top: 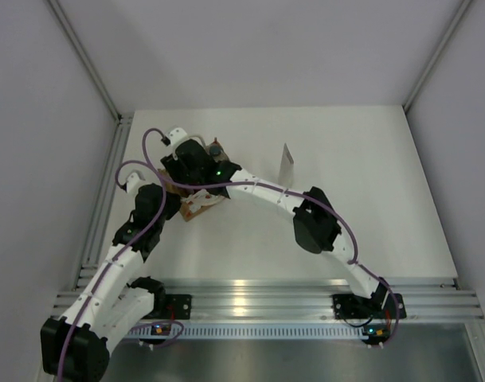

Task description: Take the personal care products out of the canvas bag

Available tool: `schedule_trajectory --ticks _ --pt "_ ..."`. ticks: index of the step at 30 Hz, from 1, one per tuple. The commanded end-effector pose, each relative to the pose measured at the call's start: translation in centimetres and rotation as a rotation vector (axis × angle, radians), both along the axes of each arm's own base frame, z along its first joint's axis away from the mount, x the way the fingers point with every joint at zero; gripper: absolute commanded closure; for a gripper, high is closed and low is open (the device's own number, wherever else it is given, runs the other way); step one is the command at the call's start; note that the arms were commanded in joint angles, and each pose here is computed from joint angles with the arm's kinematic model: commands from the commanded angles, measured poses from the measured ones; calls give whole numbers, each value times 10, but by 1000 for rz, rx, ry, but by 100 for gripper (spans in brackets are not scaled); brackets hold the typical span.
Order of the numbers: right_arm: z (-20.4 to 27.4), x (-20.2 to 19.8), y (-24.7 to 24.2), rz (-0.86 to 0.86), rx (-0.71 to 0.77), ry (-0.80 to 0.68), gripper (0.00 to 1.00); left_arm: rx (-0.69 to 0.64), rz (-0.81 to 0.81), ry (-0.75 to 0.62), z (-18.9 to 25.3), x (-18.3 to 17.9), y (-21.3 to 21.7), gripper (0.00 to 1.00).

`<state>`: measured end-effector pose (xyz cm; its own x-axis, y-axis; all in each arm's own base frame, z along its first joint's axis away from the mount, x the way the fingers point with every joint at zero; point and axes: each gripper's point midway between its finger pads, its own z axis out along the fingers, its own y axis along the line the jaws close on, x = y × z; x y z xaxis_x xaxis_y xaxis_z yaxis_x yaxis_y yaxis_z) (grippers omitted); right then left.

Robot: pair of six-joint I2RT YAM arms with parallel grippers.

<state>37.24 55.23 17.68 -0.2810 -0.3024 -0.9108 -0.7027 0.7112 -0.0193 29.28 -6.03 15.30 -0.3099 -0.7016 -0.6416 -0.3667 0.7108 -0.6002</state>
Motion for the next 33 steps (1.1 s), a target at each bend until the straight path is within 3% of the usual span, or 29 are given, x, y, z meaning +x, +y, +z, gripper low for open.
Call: schedule_trajectory --ticks 1,12,33 --pt "-7 0 4 -24 -12 4 37 11 -18 -24 14 3 -2 100" --pt "-32 4 0 -45 -40 35 34 20 -19 -31 17 4 -1 100" --pt "-58 1 -11 -90 -68 57 39 22 -12 -41 20 4 1 100"
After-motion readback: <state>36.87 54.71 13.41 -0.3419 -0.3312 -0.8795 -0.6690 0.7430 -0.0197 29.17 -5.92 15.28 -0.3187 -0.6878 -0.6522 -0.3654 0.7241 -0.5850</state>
